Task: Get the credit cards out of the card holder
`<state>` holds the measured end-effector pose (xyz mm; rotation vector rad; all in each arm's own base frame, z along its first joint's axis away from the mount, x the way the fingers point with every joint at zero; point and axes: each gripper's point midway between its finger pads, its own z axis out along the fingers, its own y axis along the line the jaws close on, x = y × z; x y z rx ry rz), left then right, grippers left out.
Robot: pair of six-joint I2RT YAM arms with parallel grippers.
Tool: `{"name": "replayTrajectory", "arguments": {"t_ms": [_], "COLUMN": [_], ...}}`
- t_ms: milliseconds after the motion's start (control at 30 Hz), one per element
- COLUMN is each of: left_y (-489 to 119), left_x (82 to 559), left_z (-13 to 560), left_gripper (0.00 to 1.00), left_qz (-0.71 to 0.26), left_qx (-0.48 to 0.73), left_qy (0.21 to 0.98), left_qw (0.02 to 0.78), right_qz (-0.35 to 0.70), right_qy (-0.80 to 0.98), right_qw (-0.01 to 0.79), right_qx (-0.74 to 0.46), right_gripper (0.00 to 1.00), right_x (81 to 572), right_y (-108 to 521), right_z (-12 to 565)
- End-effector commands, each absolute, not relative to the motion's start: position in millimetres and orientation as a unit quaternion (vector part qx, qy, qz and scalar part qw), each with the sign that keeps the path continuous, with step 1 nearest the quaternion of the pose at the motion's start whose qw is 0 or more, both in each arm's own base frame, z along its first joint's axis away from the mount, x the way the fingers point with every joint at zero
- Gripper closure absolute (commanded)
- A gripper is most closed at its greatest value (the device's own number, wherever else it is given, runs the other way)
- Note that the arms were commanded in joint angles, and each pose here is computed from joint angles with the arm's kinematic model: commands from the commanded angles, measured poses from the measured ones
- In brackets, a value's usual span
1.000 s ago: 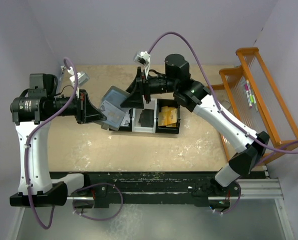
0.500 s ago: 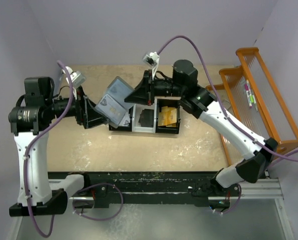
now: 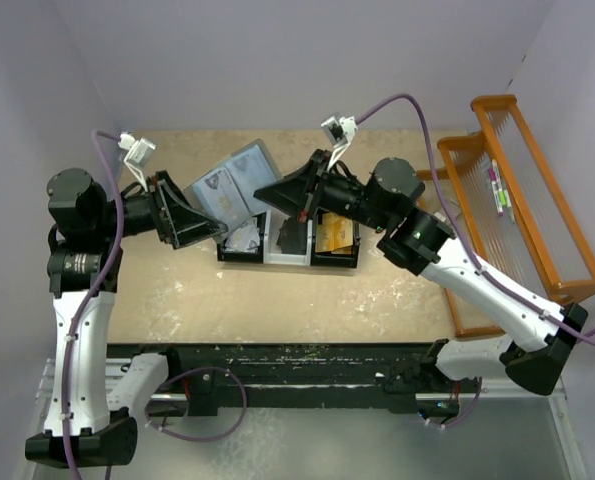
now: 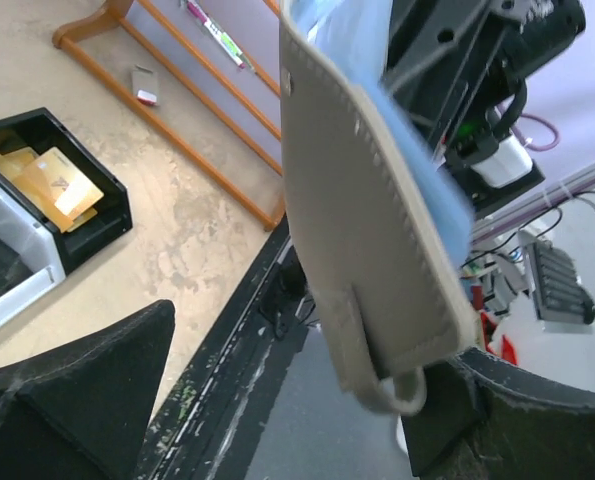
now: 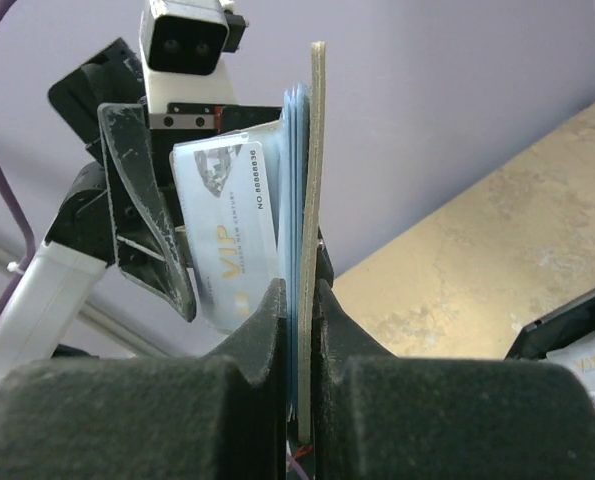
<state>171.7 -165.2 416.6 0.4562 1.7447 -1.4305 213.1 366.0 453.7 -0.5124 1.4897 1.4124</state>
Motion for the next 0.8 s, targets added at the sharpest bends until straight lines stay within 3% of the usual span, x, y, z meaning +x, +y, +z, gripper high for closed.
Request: {"name": "replayTrajectory", "arguments": {"t_ms": [0,200,467,633,767], "left_y": [-169,-169,-168,-169,-170], "left_x": [162,164,166,163,160], "left_z": [442,434,432,437,438], "left_gripper": [0.12,0.21,0.53,0.58,0.72], "left_qz": [-0.590,-0.589,-0.590,-0.598,-0.603], "left_qx": [0.202,0.202,0.206,0.209,0.212], "left_qy": [0.661,0.666,0.668,0.663,0.661], "left_qw": [0.418,0.410,0.404,0.398,0.393], "right_qz": [0.545,0.554,0.610,0.644,0.657], "right_qy": [0.618,0.616,0.593,0.571,0.563], "right_qw": [0.547,0.542,0.502,0.481,0.474], "right_qx": [-0.150,-0.143,-0.154,-0.170,-0.165], "right_gripper": [1.00,1.00,1.00,1.00,1.00], "right_x": [219,208,182,168,166], "right_y": [355,359,359,362,360], "right_z": [479,479,475,473,472]}}
